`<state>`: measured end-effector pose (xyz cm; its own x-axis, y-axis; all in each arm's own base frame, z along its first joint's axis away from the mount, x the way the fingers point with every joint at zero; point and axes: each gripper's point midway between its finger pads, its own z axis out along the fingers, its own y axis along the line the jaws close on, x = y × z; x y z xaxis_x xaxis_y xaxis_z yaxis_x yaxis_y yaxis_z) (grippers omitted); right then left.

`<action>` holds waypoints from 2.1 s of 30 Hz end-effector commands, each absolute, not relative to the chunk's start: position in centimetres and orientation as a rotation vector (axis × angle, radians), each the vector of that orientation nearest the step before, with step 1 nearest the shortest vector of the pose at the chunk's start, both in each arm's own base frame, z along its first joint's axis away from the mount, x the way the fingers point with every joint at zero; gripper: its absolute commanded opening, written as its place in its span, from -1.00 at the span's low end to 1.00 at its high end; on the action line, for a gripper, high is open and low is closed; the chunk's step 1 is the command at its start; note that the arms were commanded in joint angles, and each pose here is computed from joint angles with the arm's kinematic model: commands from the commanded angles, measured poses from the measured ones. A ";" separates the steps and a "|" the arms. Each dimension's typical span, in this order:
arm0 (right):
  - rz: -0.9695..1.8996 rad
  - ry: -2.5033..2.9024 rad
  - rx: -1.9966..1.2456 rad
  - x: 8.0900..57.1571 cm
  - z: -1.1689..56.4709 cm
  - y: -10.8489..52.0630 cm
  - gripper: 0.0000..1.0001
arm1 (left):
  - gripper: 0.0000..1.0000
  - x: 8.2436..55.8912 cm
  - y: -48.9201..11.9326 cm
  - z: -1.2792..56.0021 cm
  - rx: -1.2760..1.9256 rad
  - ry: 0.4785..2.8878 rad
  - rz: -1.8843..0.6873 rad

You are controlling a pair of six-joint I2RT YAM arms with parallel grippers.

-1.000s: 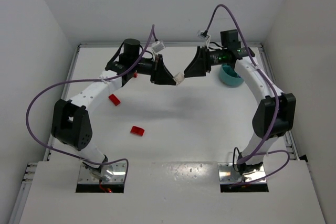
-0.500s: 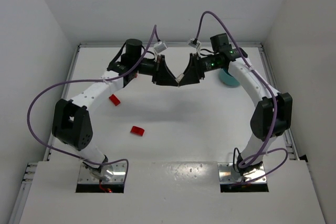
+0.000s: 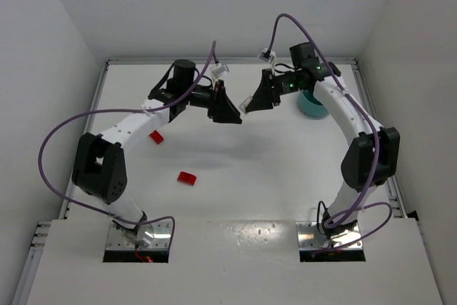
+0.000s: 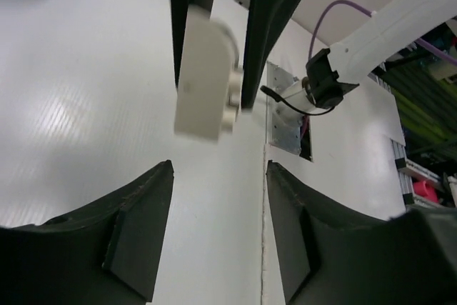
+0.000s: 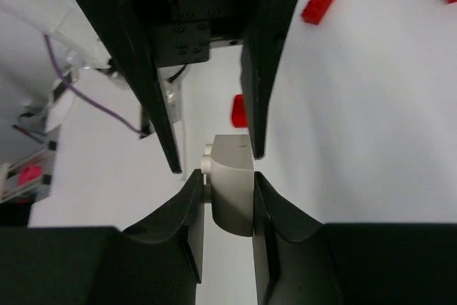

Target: Sort the legos into containers by color

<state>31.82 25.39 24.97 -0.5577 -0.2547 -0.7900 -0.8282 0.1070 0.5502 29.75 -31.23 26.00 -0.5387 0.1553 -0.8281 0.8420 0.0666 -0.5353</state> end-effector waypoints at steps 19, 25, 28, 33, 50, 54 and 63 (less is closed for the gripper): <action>-0.158 2.275 -0.770 54.7 20.3 2.9 -1.00 | 0.35 36.3 -23.9 25.3 0.743 1.894 -0.971; -0.231 2.304 -0.738 56.9 18.1 1.5 -1.00 | 0.35 36.3 -23.6 24.8 0.736 1.905 -0.944; -0.268 2.334 -0.731 57.3 16.5 0.9 -1.00 | 0.38 36.5 -23.2 24.8 0.727 1.906 -0.939; -0.302 2.395 -0.737 56.7 14.6 -0.3 -1.00 | 0.38 36.3 -23.2 24.0 0.732 1.920 -0.938; -0.345 2.481 -0.777 55.8 11.1 -1.6 -0.94 | 0.38 37.3 -23.1 24.4 0.744 1.920 -0.932; -0.342 2.491 -0.782 55.4 10.9 -1.6 -0.86 | 0.38 37.6 -23.2 24.4 0.744 1.921 -0.932; -0.346 2.496 -0.770 55.3 10.9 -2.1 -0.25 | 0.87 37.8 -23.1 24.0 0.727 1.939 -0.928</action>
